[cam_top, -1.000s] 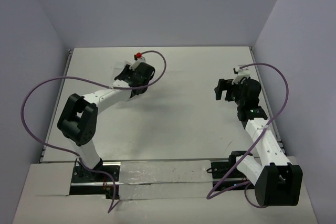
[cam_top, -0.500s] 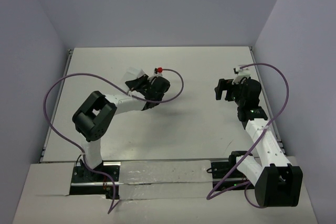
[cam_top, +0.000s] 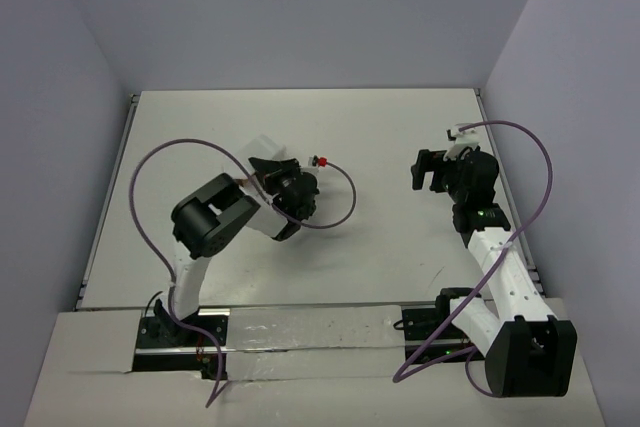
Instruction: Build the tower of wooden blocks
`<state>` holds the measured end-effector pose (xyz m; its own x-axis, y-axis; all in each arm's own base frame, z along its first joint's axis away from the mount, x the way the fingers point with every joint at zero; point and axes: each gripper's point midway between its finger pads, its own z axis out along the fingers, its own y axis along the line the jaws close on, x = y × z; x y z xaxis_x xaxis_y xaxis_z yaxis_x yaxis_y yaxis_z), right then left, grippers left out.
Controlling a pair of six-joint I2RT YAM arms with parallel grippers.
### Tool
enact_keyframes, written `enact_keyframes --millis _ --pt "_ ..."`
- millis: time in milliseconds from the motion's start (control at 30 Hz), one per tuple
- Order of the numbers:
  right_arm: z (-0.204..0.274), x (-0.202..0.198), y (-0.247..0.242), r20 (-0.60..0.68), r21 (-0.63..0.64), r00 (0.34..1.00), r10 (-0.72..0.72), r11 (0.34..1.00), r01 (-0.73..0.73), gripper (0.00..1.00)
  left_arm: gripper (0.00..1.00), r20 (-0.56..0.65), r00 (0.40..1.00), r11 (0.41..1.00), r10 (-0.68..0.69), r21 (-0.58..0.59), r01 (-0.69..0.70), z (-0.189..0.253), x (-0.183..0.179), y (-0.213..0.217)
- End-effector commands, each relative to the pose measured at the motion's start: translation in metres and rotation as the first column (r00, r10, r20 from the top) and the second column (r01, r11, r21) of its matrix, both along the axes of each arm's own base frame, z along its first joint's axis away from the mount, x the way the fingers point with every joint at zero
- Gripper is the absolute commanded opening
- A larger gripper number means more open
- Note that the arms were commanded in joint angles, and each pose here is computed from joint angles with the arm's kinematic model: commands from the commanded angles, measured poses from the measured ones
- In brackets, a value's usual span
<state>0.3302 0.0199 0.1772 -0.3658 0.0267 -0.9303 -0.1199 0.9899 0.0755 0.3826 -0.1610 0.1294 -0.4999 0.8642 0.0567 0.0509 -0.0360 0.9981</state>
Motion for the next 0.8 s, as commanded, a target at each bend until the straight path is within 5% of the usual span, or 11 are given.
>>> enact_keyframes --millis 0,767 --pt "0.028 0.005 -0.008 0.081 -0.01 0.996 -0.034 0.999 0.035 1.0 0.0 0.259 0.966 0.986 0.012 -0.161 0.031 0.05 -0.016 -0.003" --pt "0.03 0.003 -0.012 0.09 -0.012 0.995 -0.044 0.999 0.045 1.0 0.0 0.215 0.956 0.978 -0.2 -0.014 0.208 0.032 -0.027 -0.069"
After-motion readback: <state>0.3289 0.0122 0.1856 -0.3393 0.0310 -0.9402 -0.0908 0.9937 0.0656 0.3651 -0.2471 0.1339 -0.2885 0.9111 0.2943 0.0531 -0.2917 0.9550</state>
